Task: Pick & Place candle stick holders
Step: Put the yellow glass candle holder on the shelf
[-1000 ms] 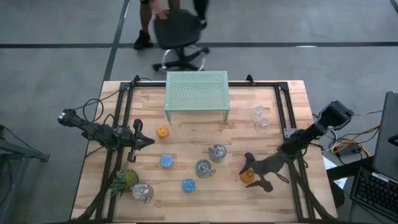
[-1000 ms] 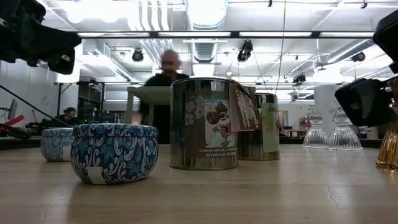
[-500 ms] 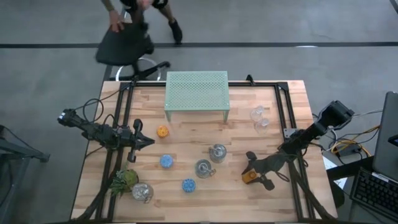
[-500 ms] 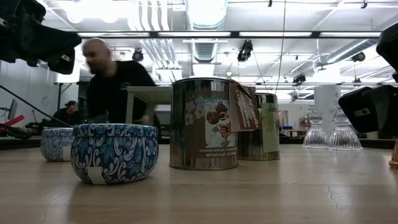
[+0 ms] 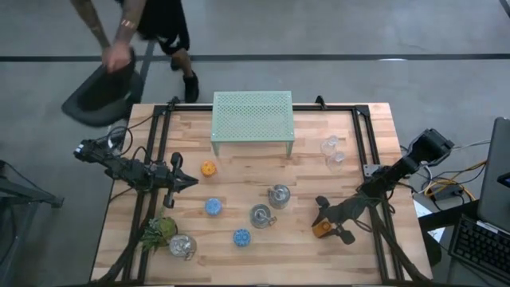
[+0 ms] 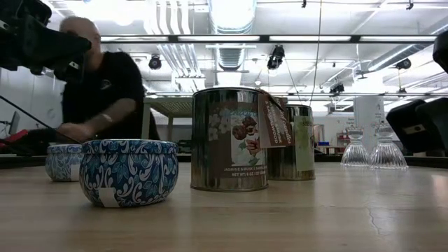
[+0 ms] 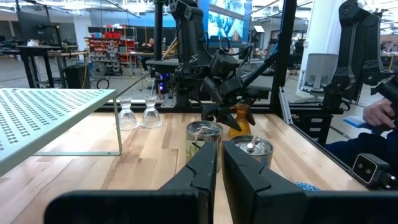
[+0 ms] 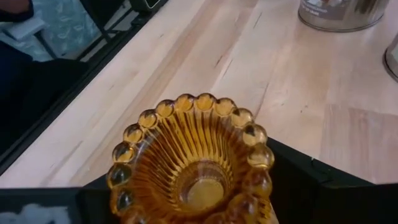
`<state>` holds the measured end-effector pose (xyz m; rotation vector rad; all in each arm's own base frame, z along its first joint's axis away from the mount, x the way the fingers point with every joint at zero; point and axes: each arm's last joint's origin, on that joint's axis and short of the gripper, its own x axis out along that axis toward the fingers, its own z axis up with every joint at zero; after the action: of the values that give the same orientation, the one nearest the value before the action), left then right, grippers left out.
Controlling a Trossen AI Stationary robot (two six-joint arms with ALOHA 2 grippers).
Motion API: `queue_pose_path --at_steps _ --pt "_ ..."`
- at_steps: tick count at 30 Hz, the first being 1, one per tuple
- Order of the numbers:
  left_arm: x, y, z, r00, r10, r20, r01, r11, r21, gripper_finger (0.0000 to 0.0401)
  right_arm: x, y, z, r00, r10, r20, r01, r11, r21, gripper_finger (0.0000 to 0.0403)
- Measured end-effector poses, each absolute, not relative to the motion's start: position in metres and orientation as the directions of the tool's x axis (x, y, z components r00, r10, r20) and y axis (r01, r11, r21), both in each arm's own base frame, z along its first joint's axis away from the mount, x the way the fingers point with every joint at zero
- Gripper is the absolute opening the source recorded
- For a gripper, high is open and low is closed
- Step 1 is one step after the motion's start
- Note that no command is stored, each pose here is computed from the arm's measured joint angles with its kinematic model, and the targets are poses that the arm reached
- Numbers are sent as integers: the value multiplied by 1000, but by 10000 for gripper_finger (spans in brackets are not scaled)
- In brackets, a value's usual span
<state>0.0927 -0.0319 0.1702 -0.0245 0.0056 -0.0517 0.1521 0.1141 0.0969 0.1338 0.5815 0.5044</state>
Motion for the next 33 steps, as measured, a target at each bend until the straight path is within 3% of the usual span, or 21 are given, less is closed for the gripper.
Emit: queue_pose_path --at_steps 18,24,33 --pt "93 -32 170 999 -52 -4 52 998 -25 30 142 104 116 720 475 -506 -394 880 265 309" --pt "93 -32 170 999 -51 -4 51 998 -25 30 142 104 124 747 484 -456 -404 875 267 280" --pt "93 -32 170 999 -51 -4 51 998 -25 30 143 104 116 741 453 -496 -382 892 244 188"
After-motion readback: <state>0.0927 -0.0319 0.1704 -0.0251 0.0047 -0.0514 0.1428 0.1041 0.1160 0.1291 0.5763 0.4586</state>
